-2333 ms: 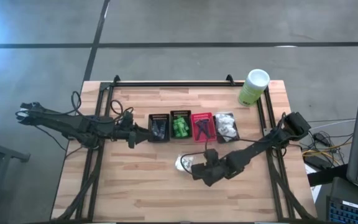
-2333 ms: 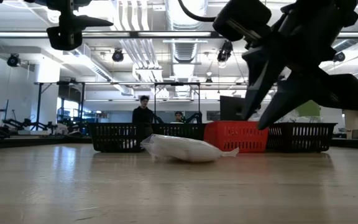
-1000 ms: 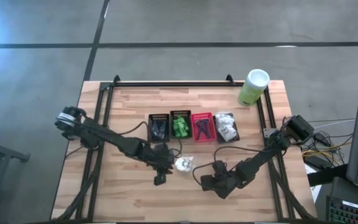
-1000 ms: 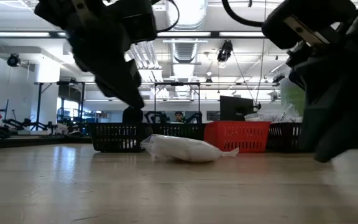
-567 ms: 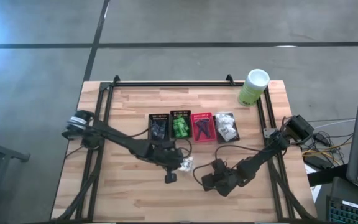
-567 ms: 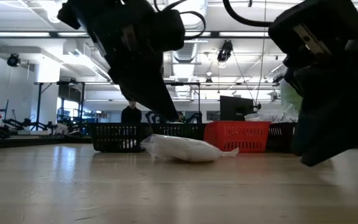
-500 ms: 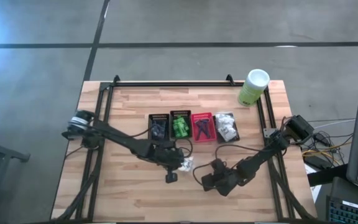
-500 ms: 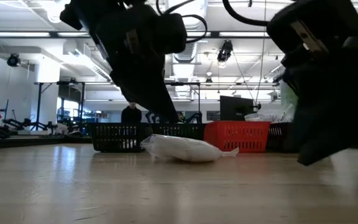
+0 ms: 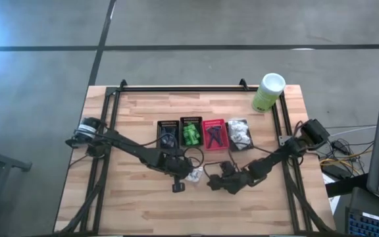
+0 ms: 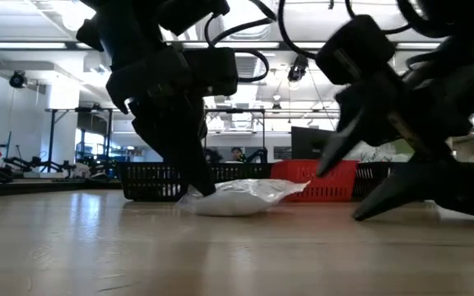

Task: Pick & Place Travel size toiletries
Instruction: Put the white cotton pack into the right black basket

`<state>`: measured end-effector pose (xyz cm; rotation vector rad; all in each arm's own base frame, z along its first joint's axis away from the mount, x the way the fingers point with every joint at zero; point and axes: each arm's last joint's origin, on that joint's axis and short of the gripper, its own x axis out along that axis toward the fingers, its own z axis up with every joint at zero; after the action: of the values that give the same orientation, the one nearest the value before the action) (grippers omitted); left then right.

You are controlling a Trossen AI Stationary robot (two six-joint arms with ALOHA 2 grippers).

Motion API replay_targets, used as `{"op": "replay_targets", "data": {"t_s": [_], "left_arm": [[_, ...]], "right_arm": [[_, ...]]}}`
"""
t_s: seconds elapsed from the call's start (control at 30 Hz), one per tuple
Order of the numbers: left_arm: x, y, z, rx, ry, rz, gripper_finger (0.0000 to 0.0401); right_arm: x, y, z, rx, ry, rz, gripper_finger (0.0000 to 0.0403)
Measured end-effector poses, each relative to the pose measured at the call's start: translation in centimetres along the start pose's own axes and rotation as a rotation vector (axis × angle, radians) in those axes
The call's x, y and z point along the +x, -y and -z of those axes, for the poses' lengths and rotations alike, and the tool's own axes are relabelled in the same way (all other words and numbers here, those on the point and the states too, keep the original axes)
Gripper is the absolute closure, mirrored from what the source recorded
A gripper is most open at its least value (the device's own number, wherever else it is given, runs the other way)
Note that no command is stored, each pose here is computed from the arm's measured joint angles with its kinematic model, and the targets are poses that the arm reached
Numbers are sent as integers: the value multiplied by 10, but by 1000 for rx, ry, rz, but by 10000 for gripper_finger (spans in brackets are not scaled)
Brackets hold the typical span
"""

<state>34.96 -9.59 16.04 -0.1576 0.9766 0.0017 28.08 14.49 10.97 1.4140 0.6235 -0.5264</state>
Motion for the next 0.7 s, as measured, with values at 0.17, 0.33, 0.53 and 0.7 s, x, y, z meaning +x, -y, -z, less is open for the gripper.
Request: {"op": "replay_targets", "data": {"t_s": [0.17, 0.33, 0.53, 0.7], "left_arm": [[4, 0, 1, 2, -7, 6, 391], [6, 0, 1, -12, -11, 16, 394], [7, 1, -1, -17, 19, 30, 392], [7, -1, -2, -20, 25, 28, 390]], "right_arm": [[5, -10, -14, -4, 23, -59, 176], [10, -11, -30, -32, 23, -37, 181], [13, -11, -44, -58, 34, -12, 197], [15, -16, -51, -86, 22, -14, 211]]}}
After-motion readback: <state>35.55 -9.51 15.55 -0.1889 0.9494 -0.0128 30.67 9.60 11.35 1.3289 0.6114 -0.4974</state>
